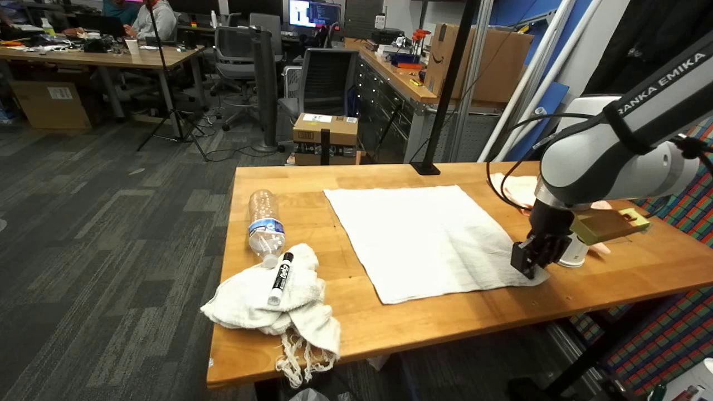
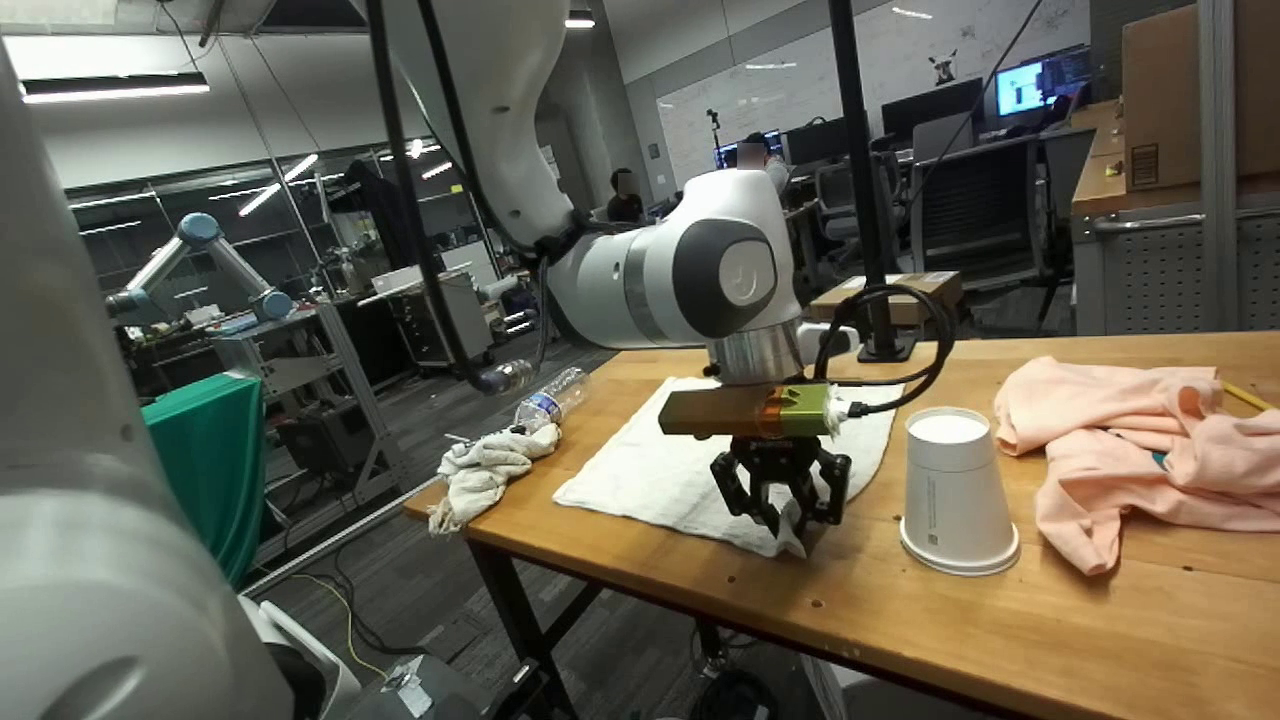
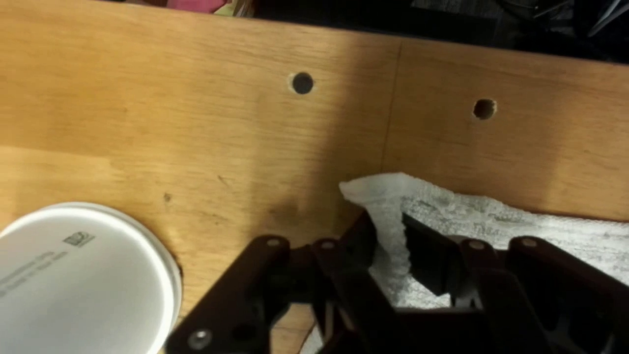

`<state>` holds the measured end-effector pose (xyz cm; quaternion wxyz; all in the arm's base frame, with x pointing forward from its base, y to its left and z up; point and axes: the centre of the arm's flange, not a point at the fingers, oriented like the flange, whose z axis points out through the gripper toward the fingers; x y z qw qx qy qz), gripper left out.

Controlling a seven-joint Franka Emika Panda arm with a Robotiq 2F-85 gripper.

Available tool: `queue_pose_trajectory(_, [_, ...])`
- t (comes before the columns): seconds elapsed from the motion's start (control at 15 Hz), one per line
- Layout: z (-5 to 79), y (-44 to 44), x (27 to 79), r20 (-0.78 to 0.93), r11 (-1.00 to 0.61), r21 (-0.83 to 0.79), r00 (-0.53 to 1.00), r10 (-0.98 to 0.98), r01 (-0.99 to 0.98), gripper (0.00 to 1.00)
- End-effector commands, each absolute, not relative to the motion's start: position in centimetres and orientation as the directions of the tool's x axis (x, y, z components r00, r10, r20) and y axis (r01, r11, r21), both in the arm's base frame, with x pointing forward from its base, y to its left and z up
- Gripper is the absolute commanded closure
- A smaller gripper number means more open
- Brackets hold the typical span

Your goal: Fold the cloth

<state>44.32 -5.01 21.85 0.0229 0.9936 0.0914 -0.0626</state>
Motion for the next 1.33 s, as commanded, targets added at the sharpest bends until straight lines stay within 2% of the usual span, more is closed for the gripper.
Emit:
queue_pose_trajectory(0.0, [23.1,-3.0,45.6,-0.161,-0.977,0.072,0.969,0.185,0.199,0.92])
queue_pose_trajectory(0.53, [25.4,3.5,49.6,-0.203,-0.970,0.113,0.960,0.191,0.217,0.92])
queue_pose_trajectory(1.27, [26.8,12.1,55.3,-0.113,-0.990,0.091,0.989,0.095,0.105,0.92])
